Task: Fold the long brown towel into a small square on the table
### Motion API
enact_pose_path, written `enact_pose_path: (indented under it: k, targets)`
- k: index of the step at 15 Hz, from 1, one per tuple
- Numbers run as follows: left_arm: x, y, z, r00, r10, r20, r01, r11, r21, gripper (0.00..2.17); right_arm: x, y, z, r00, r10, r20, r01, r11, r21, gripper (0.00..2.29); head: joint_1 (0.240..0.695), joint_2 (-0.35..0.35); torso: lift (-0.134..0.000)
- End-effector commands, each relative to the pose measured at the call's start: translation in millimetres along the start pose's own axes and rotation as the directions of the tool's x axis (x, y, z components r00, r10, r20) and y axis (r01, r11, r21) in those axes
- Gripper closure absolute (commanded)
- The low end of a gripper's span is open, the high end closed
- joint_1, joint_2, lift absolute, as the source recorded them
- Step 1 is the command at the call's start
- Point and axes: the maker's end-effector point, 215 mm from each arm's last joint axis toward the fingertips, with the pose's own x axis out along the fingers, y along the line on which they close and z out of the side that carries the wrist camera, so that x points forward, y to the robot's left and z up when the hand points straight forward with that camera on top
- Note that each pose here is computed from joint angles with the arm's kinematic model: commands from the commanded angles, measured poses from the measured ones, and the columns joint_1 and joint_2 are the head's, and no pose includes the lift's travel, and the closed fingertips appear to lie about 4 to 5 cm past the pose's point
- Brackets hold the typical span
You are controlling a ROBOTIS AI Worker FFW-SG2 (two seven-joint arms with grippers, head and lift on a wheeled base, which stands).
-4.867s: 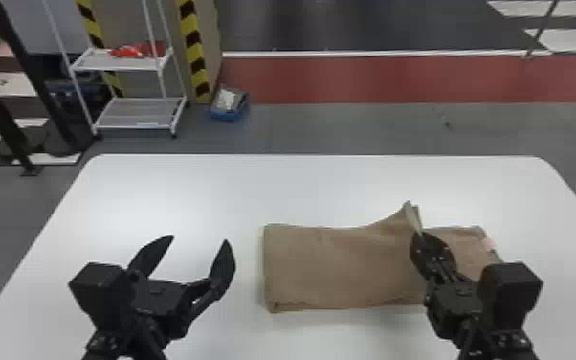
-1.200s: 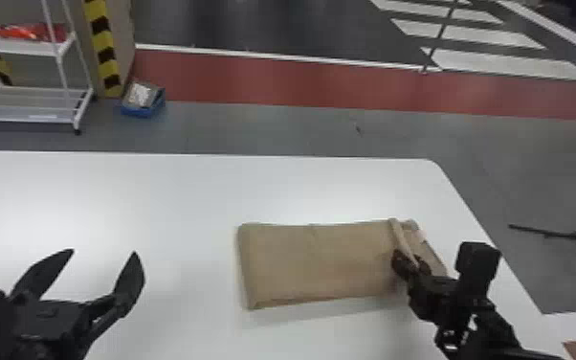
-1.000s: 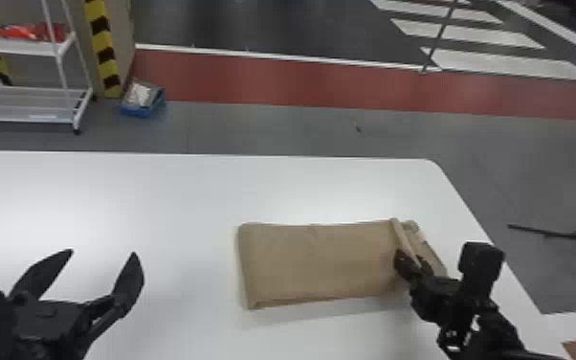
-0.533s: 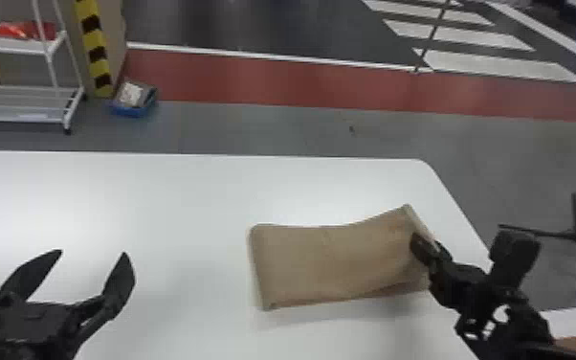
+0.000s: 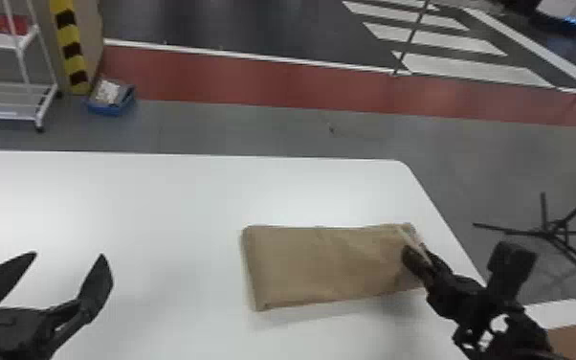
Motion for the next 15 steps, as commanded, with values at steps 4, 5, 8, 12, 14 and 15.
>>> enact_pose_path:
  k: [4, 5, 8, 12, 14, 15]
  targets:
    - [0.9, -0.9, -3.2, 1.0, 0.0, -0.005, 0.0, 1.0, 0.0, 0.06, -17.8, -28.2, -6.0, 1.0, -0.019, 0.002, 0.019, 1.0, 0.015, 0.04, 0.695, -0.324, -0.111]
    - [0.9, -0.9, -3.9, 1.0, 0.0, -0.006, 0.0, 1.0, -0.002, 0.06, -21.8, -30.0, -11.2, 1.0, -0.016, -0.005, 0.016, 1.0, 0.019, 0.04, 0.695, -0.33, -0.111]
    - [-0.3, 0.9, -7.0, 1.0, 0.003, -0.012, -0.003, 1.0, -0.004, 0.06, -31.9, -25.8, -13.6, 0.999, -0.002, 0.034, 0.002, 1.0, 0.0, 0.06, 0.695, -0.34, -0.111]
    - [-0.4, 1.1, -8.6, 1.0, 0.004, -0.014, -0.004, 1.0, -0.004, 0.06, -26.1, -14.7, -25.0, 0.999, 0.022, 0.043, -0.021, 0.999, -0.025, 0.06, 0.695, -0.341, -0.111]
    - [-0.8, 0.7, -8.5, 1.0, 0.002, -0.014, -0.002, 1.0, -0.004, 0.06, -20.0, 1.1, -36.4, 0.998, 0.048, 0.026, -0.047, 0.998, -0.044, 0.06, 0.695, -0.33, -0.111]
    - [-1.9, 1.5, -8.1, 1.0, 0.004, -0.01, -0.004, 1.0, -0.003, 0.06, -19.0, 9.5, -40.0, 0.998, 0.063, 0.022, -0.062, 0.997, -0.048, 0.07, 0.695, -0.323, -0.111]
